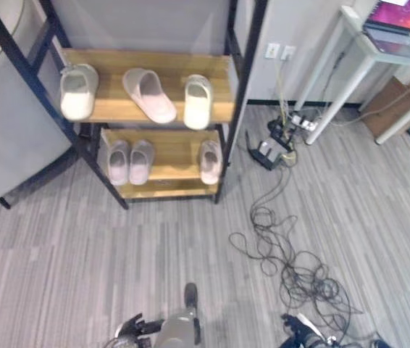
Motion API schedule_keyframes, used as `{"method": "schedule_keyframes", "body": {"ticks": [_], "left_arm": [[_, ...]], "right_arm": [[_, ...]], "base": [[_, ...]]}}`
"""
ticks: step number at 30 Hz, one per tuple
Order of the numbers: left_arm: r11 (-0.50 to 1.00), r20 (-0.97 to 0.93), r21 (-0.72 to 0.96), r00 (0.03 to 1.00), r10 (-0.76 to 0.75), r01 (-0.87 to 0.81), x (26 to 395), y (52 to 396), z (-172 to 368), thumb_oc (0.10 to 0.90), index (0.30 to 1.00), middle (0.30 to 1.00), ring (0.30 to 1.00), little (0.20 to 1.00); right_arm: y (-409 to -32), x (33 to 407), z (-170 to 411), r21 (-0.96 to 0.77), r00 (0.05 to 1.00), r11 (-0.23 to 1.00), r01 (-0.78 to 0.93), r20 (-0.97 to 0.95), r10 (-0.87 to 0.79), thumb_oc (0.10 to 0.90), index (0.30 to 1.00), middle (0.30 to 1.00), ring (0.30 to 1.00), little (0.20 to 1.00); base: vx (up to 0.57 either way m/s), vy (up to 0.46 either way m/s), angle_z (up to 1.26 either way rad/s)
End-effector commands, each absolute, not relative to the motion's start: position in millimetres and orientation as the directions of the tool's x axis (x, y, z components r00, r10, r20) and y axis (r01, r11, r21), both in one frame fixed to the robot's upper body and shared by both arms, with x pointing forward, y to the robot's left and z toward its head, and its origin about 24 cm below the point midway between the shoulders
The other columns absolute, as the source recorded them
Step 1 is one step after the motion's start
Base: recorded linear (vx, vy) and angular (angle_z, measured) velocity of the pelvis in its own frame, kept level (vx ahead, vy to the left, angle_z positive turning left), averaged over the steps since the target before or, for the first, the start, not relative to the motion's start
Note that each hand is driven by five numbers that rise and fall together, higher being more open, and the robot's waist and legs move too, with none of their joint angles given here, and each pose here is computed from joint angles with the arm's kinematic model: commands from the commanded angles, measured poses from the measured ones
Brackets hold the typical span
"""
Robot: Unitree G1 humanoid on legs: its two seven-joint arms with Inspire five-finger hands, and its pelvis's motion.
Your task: Arrange the slippers neatly on the shoe rack.
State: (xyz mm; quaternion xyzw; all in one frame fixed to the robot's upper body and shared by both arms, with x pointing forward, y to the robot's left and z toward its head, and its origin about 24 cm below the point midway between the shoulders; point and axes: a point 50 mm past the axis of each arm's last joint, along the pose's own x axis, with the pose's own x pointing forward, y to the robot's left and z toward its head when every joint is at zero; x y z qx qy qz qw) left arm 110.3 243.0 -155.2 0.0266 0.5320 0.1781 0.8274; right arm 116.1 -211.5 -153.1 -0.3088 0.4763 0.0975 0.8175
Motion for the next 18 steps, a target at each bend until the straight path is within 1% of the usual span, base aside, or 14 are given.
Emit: {"method": "schedule_keyframes", "body": {"ticks": [1, 2, 7, 11, 12, 13, 18], "left_arm": [[0.949, -0.862, 0.238, 0.405, 0.304, -0.207, 112, 235, -156, 0.8, 0.9, 0.9, 0.9, 0.9], [0.953, -0.856, 0.231, 0.424, 0.296, -0.197, 116, 233, -155, 0.8, 0.9, 0.9, 0.9, 0.9], [0.959, -0.861, 0.222, 0.426, 0.279, -0.178, 113, 228, -156, 0.8, 0.9, 0.9, 0.9, 0.9], [0.96, -0.888, 0.216, 0.374, 0.268, -0.176, 97, 226, -162, 0.8, 0.9, 0.9, 0.9, 0.9], [0.96, -0.888, 0.216, 0.374, 0.268, -0.176, 97, 226, -162, 0.8, 0.9, 0.9, 0.9, 0.9], [0.958, -0.903, 0.216, 0.334, 0.27, -0.19, 85, 225, -165, 0.8, 0.9, 0.9, 0.9, 0.9], [0.959, -0.914, 0.203, 0.314, 0.258, -0.199, 78, 221, -167, 0.8, 0.9, 0.9, 0.9, 0.9]], "right_arm": [[-222, 118, -149, -0.438, 0.547, 0.797, -0.417, -0.821, -0.165, 0.8, 0.9, 0.9, 0.9, 0.9], [-220, 115, -150, -0.423, 0.535, 0.805, -0.417, -0.83, -0.158, 0.8, 0.9, 0.9, 0.9, 0.9], [-220, 110, -153, -0.412, 0.516, 0.802, -0.433, -0.843, -0.154, 0.8, 0.9, 0.9, 0.9, 0.9], [-222, 101, -155, -0.406, 0.493, 0.798, -0.446, -0.855, -0.16, 0.8, 0.9, 0.9, 0.9, 0.9], [-222, 101, -155, -0.406, 0.493, 0.798, -0.446, -0.855, -0.16, 0.8, 0.9, 0.9, 0.9, 0.9], [-226, 101, -154, -0.413, 0.492, 0.795, -0.445, -0.854, -0.169, 0.8, 0.9, 0.9, 0.9, 0.9], [-229, 111, -149, -0.432, 0.53, 0.788, -0.439, -0.832, -0.16, 0.8, 0.9, 0.9, 0.9, 0.9]], "base": [[0.34, 0.075, 0.5], [0.27, 0.027, 0.64], [0.26, -0.071, 0.62], [0.2, -0.129, 0.5], [0.19, -0.141, 0.48], [0.15, -0.137, 0.23], [0.12, -0.119, 0.06]]}}
